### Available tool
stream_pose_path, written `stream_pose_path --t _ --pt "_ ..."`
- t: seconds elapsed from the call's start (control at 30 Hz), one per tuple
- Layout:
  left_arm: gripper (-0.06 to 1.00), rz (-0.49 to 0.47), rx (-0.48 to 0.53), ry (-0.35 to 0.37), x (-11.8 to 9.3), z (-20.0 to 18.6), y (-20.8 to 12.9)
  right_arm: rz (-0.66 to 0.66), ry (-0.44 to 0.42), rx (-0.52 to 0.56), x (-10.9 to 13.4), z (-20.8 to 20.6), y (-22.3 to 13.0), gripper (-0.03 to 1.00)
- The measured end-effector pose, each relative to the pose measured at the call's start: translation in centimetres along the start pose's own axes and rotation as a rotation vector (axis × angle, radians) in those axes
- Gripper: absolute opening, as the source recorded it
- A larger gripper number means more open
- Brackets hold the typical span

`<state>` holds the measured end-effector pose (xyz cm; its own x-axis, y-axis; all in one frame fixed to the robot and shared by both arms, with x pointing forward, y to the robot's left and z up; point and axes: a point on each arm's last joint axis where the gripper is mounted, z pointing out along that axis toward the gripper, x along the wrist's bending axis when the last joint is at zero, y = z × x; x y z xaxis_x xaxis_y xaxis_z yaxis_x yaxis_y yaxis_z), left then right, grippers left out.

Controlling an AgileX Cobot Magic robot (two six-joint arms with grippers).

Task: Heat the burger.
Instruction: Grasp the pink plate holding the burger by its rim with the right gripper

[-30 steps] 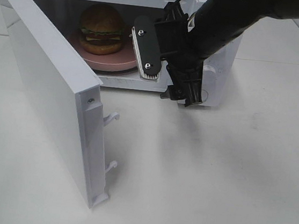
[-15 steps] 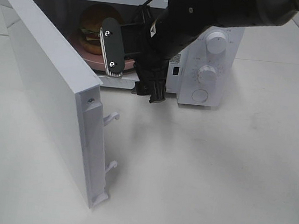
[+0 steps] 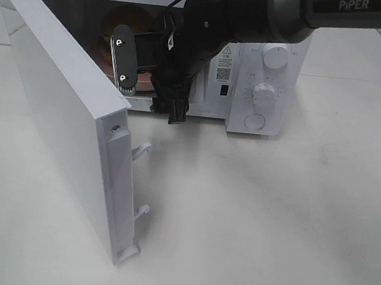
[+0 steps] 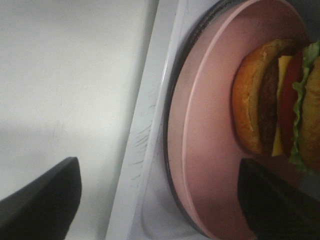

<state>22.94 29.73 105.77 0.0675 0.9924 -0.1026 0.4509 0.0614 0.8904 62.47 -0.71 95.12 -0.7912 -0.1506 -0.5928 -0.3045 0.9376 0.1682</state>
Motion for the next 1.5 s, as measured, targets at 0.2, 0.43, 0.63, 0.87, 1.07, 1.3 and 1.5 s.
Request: stream_pose_path --t 0.2,0.43,0.63,0.87,1.07,1.3,1.5 --pt "0.99 0.0 0.0 0.0 0.0 0.0 0.0 0.006 -0.009 -0.002 -0.5 1.6 0.3 0.82" --pt "0.99 0.0 0.0 0.0 0.0 0.0 0.0 0.035 -0.02 0.016 -1.2 3.8 0.3 0.8" --pt "0.99 0.0 0.0 0.0 0.0 0.0 0.0 0.065 -0.033 0.022 -1.8 4.6 -0.2 0.79" --pt "0.99 0.0 0.0 0.0 0.0 0.0 0.0 0.118 -0.007 0.038 -2.5 5.8 -1.6 0.74" --pt "0.99 0.0 0.0 0.0 0.0 0.0 0.0 0.127 0.01 0.029 -2.8 6.0 -2.0 0.73" --pt "0.99 0.0 0.0 0.0 0.0 0.0 0.0 0.128 0.068 0.032 -2.3 6.2 -2.3 0.46" --pt "0.99 0.0 0.0 0.0 0.0 0.0 0.0 0.098 0.095 0.032 -1.9 6.1 -1.9 0.28"
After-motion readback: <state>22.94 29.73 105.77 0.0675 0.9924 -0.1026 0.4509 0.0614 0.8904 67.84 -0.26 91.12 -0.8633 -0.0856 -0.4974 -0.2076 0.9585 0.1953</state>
